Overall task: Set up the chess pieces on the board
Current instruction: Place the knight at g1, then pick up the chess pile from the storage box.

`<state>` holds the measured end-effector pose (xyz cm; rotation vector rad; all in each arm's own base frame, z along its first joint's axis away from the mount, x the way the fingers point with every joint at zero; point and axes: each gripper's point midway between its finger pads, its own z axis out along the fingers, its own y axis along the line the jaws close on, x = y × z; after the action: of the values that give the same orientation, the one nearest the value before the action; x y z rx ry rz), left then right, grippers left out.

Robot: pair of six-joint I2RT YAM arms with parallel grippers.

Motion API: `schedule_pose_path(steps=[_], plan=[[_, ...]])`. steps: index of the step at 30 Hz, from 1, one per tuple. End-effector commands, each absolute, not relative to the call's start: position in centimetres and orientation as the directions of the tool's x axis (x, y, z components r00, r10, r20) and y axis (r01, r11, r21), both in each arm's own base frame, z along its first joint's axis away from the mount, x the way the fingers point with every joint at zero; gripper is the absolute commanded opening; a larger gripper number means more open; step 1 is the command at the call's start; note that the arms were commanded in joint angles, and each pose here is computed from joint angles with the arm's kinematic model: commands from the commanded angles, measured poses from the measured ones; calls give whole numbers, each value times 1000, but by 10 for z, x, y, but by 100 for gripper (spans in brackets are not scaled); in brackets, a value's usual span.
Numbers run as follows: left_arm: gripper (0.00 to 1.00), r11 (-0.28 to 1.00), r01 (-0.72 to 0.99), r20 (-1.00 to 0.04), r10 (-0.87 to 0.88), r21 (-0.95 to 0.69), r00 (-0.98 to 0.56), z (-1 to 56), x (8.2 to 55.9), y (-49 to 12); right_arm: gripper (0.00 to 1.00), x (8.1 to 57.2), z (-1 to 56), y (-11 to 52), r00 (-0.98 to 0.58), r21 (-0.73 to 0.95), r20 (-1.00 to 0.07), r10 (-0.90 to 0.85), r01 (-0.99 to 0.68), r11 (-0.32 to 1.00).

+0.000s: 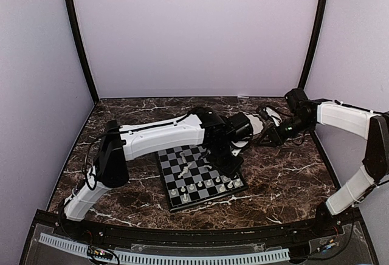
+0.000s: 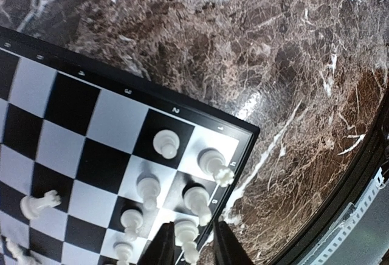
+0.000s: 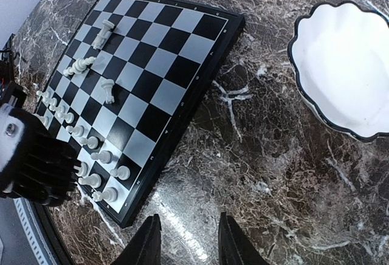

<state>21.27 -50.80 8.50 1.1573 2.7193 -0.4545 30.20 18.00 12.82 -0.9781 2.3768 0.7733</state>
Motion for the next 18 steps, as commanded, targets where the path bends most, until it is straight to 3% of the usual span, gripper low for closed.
schedule_pose_path(steps=[1,8,18], plan=[[27,682,722,-424,623,-116,-657,181,229,-476,34,313,149,186,-609,308,-634,-476,-764,567],[45,847,531,-350,503,19,-790,158,256,-395,33,314,168,194,-544,280,-674,-500,-815,508],[51,895,442,-260,412,-66,-873,115,250,-339,33,309,174,213,-480,251,-680,-554,-862,439]])
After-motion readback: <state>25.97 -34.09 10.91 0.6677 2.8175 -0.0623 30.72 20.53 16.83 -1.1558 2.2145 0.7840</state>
